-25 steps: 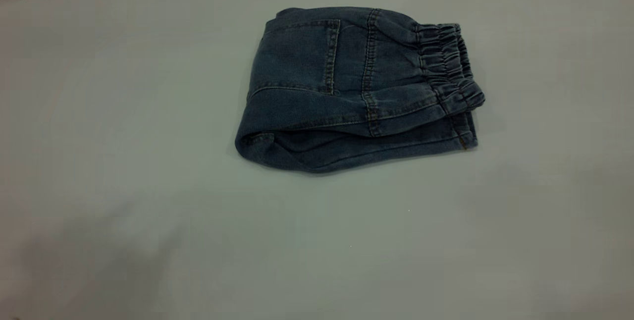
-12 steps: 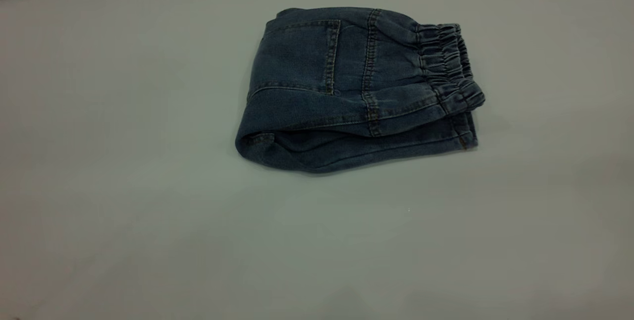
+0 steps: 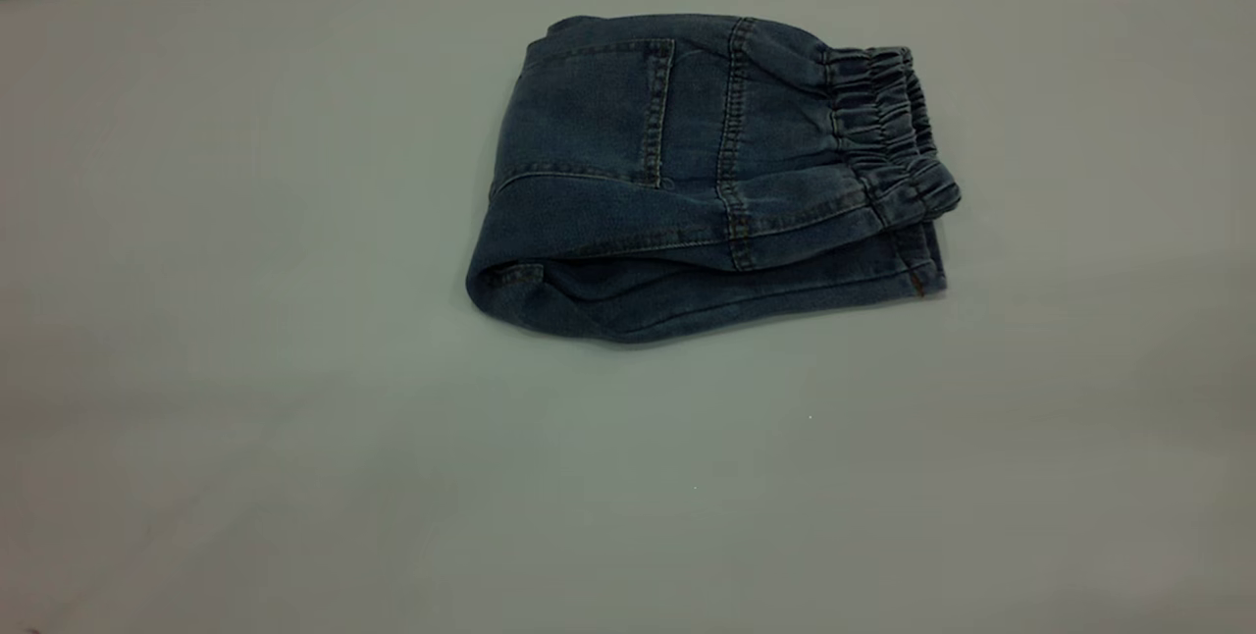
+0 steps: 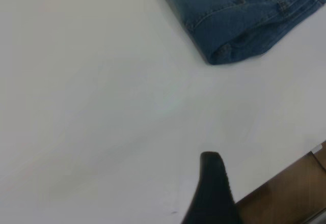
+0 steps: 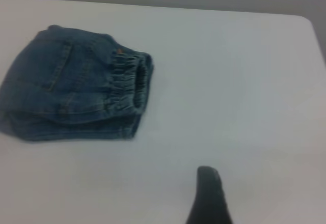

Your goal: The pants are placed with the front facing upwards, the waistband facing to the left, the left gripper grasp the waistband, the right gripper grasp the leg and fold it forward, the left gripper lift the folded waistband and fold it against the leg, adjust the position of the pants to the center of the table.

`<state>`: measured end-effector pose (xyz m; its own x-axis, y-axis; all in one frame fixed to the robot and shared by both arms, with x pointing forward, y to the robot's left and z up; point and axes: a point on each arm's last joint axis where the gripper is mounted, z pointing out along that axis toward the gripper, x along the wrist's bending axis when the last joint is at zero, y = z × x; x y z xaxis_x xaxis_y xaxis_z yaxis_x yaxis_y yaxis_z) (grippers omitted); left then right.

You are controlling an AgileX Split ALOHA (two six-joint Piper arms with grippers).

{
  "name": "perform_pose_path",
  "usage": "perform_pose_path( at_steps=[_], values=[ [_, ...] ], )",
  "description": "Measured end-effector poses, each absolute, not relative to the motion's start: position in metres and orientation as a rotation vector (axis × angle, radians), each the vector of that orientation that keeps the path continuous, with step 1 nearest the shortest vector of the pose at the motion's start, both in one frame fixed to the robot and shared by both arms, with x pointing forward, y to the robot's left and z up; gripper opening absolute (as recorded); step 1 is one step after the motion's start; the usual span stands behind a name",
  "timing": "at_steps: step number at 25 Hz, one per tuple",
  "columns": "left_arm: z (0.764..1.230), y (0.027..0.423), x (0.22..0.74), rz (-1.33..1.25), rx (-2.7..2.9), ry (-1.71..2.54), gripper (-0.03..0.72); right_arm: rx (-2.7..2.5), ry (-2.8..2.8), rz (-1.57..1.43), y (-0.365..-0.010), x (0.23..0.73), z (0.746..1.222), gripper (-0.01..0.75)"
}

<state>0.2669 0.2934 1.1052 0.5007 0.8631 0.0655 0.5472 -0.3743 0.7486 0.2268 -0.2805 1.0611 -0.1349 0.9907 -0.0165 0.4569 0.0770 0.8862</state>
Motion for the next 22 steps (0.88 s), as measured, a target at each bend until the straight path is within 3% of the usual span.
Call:
perform_pose_path(
  at_steps=[11, 22],
  values=[
    [1.054, 0.289, 0.261, 0.527, 2.040, 1.095, 0.485, 1.463, 1.659, 1.015, -0.281, 0.230, 1.058, 0.437],
    [1.051, 0.293, 0.254, 0.553, 1.990, 1.068, 0.485, 1.455, 1.667, 1.014, -0.281, 0.229, 1.058, 0.437]
  ],
)
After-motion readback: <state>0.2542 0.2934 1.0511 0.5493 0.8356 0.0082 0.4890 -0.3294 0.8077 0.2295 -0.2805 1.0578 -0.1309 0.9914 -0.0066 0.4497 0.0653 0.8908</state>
